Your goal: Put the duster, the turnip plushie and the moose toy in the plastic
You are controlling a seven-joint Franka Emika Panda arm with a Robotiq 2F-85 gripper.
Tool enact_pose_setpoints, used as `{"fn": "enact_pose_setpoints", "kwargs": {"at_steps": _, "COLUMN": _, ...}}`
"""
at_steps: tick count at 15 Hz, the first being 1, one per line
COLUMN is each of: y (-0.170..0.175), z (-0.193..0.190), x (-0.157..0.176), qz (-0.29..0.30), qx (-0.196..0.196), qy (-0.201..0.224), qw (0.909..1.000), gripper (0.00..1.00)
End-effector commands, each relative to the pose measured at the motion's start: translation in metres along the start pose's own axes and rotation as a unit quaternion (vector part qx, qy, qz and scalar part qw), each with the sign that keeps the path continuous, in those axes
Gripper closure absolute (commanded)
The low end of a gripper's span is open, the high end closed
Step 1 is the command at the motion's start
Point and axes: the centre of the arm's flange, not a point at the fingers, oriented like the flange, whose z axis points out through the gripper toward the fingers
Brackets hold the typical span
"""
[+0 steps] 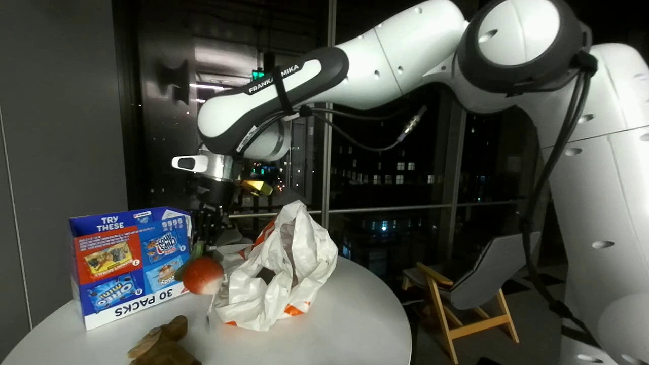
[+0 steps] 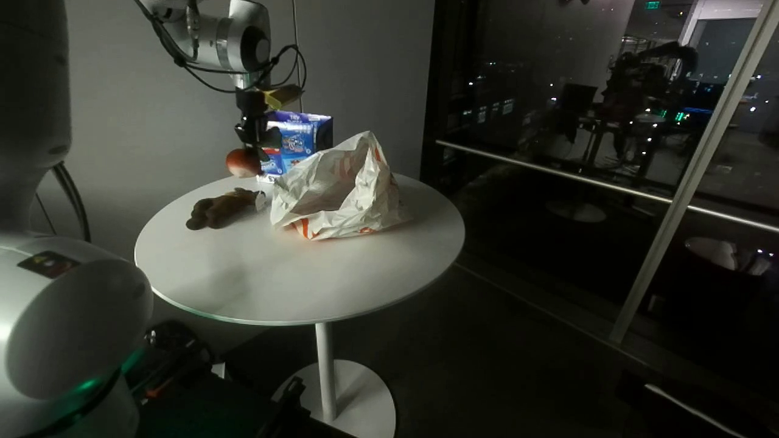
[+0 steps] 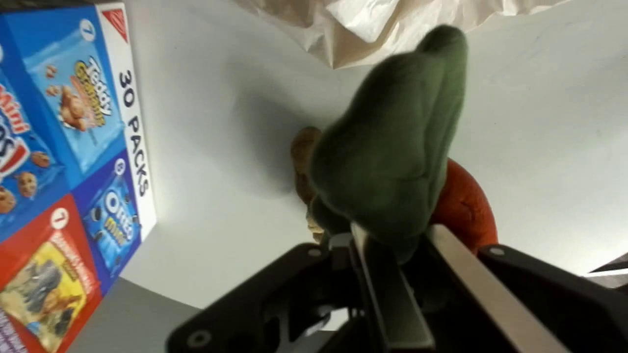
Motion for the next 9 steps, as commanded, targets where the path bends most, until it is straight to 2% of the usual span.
{"fn": "enact_pose_setpoints", "kwargs": {"at_steps": 1, "y": -0.063, "z": -0.035, "x": -0.012, "qz": 0.064, "qx": -0.069, "qy": -0.028, "qw": 0.9952, "gripper": 0.91}}
{"fn": "enact_pose_setpoints", "kwargs": {"at_steps": 5, "y": -0.113, "z": -0.044, "x": -0.019, "qz": 0.146, "qx": -0.123, "qy": -0.037, "qw": 0.9809, "gripper": 0.91}}
{"fn": "enact_pose_setpoints", "kwargs": {"at_steps": 9, "y": -0.162, "z": -0.051, "x": -0.037, "qz": 0.232, "qx": -0.163, "qy": -0.046, "qw": 0.9579, "gripper": 0.91}}
